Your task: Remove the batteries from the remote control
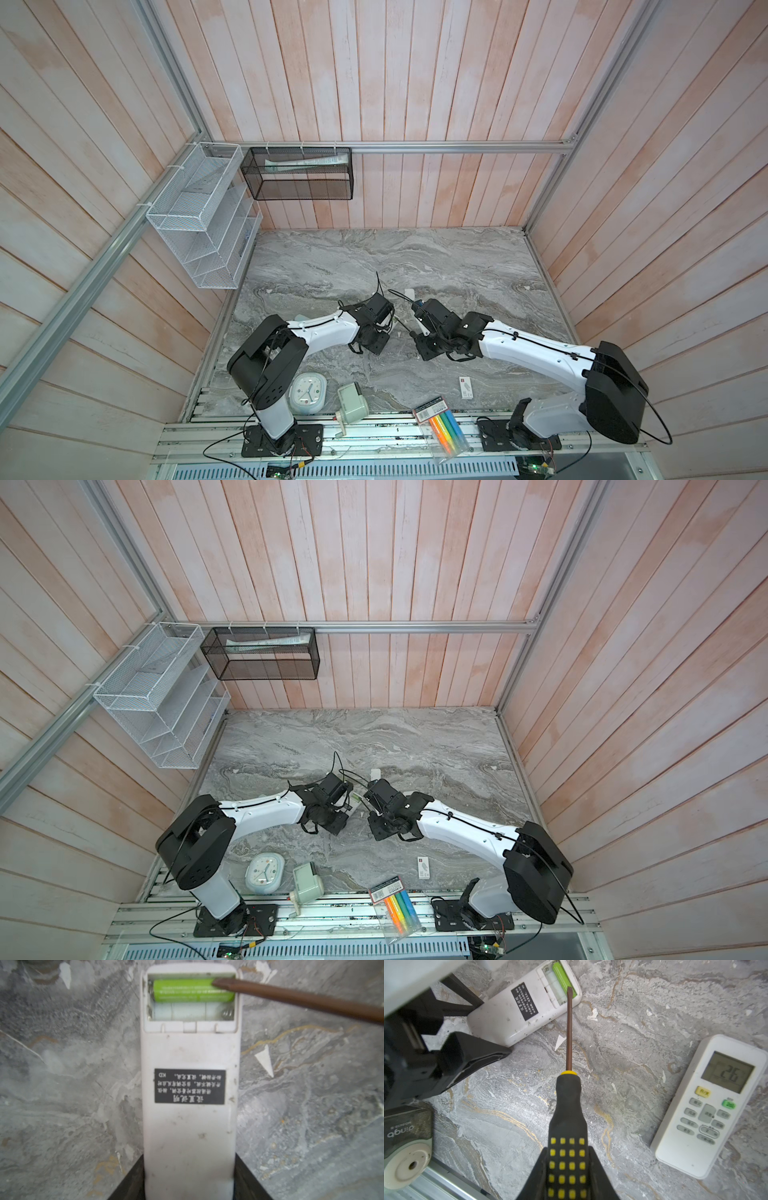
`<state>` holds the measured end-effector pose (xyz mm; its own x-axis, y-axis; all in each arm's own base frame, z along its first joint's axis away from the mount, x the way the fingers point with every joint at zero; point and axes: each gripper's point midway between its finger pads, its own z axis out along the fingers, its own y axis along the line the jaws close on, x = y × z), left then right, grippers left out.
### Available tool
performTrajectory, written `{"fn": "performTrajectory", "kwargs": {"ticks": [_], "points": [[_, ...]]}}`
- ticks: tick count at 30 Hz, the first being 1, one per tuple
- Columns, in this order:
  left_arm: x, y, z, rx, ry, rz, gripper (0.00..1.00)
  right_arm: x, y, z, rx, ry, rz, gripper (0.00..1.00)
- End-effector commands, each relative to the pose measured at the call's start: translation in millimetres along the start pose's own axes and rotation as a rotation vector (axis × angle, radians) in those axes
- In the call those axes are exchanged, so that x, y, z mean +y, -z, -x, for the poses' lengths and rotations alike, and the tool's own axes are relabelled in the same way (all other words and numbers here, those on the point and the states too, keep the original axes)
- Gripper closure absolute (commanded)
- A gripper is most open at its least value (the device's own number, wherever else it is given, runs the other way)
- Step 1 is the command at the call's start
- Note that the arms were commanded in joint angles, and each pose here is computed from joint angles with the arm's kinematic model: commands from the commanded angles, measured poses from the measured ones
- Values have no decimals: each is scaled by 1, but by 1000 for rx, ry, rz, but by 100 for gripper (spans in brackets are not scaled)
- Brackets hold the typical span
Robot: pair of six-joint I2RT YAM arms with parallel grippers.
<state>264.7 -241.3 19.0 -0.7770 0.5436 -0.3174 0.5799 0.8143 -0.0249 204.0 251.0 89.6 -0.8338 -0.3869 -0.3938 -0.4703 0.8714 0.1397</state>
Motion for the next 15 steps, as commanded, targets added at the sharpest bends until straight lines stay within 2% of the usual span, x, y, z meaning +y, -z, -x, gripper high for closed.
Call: {"fn": "performTrajectory", "kwargs": {"ticks": [1, 10, 15], "points": [[-1, -14, -15, 60, 25, 0, 42, 1, 7, -1, 18, -5, -17, 100], [-1, -15, -15, 62, 21, 5, 42, 14, 18, 10, -29, 5, 18, 100], [-2, -15, -15, 57, 22, -1, 42, 11, 11, 5, -5, 4, -1, 100]]}}
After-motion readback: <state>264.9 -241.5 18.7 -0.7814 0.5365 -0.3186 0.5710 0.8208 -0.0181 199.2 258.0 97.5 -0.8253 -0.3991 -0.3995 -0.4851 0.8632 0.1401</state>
